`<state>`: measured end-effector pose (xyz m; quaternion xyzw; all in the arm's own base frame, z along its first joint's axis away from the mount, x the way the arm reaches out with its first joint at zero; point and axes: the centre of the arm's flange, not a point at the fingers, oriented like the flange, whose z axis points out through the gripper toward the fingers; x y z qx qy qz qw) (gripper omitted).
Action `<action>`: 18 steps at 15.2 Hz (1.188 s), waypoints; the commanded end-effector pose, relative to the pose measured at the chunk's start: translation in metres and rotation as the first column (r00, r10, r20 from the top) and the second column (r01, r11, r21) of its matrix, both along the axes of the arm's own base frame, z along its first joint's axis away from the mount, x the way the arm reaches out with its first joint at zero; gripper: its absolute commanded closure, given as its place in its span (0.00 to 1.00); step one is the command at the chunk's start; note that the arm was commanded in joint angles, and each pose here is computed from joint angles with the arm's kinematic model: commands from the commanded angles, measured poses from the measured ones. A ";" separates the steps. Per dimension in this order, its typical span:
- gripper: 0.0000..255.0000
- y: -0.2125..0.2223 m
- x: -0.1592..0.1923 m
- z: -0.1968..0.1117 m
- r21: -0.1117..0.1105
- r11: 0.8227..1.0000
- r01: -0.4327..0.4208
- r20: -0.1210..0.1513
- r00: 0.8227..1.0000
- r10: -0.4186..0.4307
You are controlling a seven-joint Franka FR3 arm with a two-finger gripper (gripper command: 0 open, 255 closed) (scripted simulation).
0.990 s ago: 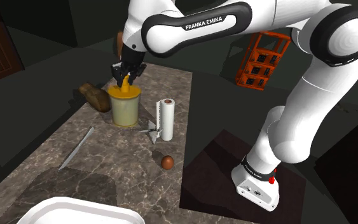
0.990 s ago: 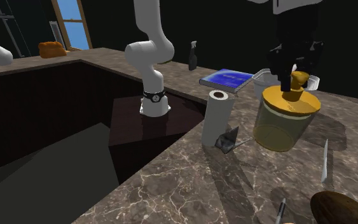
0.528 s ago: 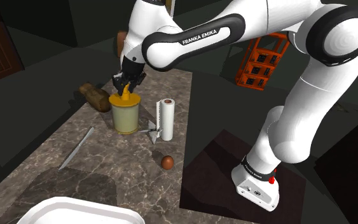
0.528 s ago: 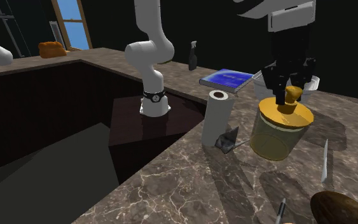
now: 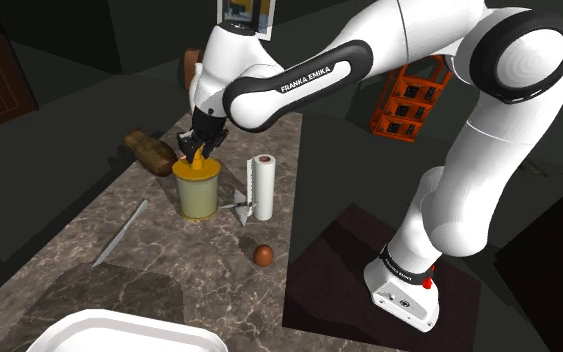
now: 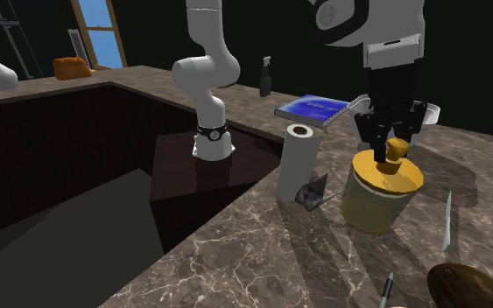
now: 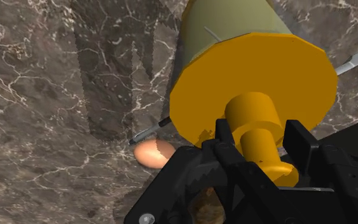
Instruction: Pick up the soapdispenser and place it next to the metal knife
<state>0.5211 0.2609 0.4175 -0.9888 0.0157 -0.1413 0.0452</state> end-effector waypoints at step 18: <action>0.00 -0.005 -0.014 0.039 0.001 1.000 0.000 0.001 1.000 0.000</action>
